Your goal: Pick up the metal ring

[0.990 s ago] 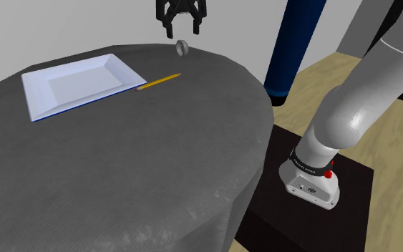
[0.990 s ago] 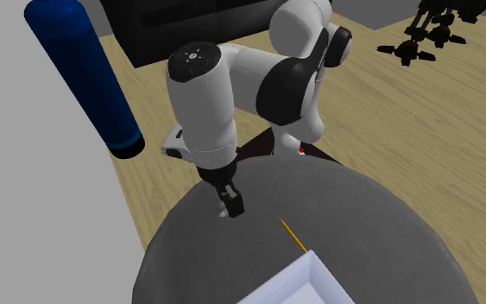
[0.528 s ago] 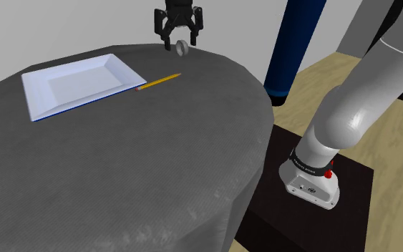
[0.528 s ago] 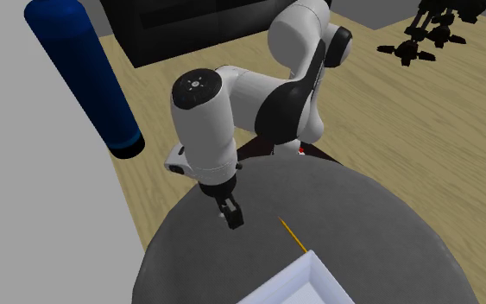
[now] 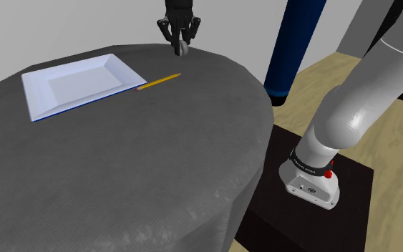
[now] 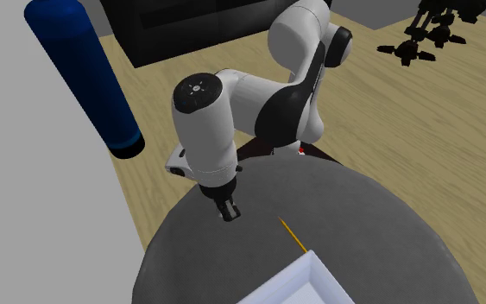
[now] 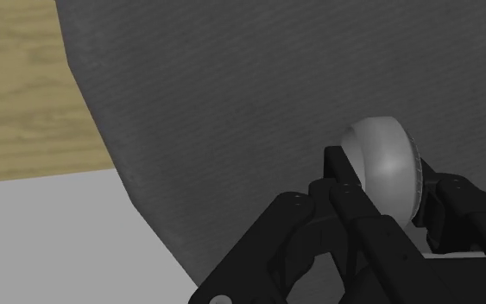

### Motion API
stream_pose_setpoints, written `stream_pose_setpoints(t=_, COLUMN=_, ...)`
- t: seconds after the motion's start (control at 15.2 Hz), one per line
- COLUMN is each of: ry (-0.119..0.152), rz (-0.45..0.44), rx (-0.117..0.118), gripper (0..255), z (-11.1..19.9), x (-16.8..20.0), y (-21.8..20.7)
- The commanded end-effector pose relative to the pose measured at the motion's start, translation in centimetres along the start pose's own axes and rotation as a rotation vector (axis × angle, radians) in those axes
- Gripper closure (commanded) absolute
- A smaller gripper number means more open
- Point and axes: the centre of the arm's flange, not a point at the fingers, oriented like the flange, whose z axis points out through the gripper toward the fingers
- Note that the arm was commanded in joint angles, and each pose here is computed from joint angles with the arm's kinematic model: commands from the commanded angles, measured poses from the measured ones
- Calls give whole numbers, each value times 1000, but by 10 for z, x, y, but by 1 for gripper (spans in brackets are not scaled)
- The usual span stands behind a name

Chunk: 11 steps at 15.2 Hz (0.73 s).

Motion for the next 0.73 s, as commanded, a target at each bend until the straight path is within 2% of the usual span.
stream_pose_setpoints(t=0.0, ry=-1, rz=0, rx=0, gripper=255, z=0, x=0, y=0)
stream_pose_setpoints(t=0.2, ry=-1, rz=0, rx=0, gripper=255, z=0, x=0, y=0)
stream_pose_setpoints(t=0.66, ry=-1, rz=0, rx=0, gripper=255, z=-37, x=-1, y=-2)
